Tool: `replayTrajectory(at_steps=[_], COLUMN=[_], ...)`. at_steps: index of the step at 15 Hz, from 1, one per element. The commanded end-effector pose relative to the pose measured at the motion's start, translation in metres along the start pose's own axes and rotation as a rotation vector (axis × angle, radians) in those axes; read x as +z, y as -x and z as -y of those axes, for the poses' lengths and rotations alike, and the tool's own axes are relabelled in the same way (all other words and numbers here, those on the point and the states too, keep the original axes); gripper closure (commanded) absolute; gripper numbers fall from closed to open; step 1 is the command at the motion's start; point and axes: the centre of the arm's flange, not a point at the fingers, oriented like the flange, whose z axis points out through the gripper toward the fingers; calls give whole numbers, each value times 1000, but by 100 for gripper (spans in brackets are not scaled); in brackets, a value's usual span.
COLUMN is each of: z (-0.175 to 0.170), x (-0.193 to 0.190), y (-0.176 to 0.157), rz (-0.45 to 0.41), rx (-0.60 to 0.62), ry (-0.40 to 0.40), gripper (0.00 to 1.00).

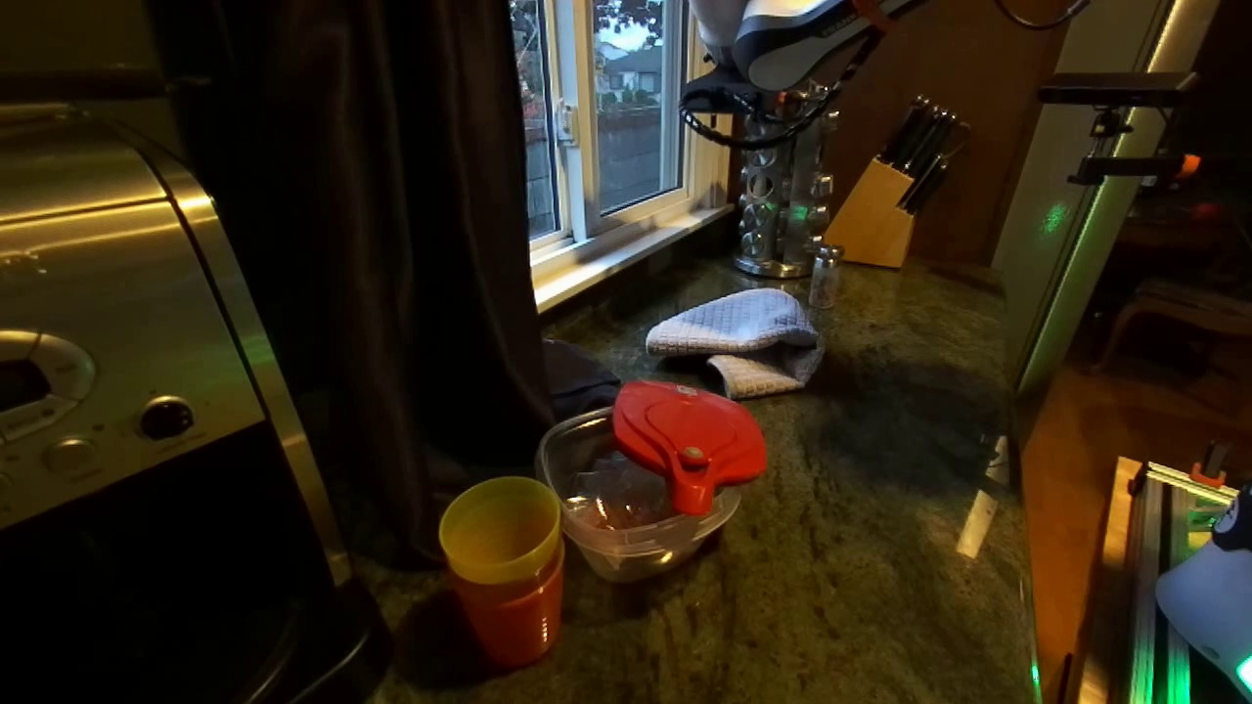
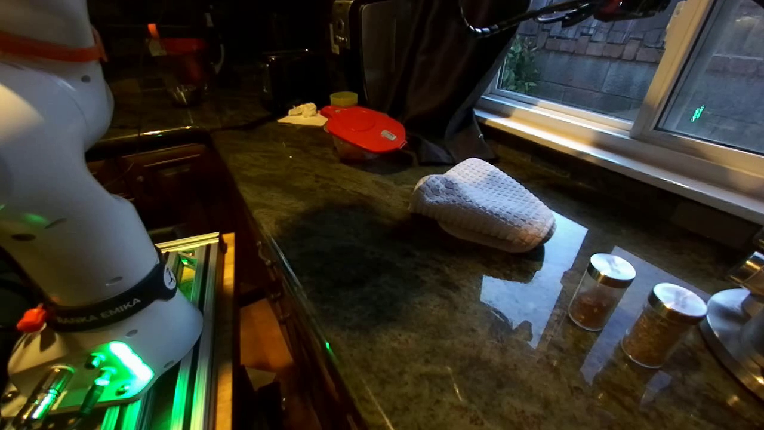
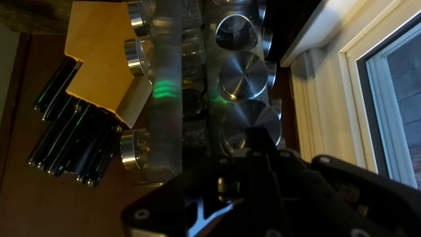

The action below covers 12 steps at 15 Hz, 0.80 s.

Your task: Put one glass jar on the silver stand.

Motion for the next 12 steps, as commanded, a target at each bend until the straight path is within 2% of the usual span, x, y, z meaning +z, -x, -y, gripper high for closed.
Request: replayTrajectory(at_steps=[1, 12], z=[3, 16], x=[11, 25], y=[-1, 7], rz=[-34, -80], rx=[55, 154], ry=[-15, -73], gripper=[100, 100])
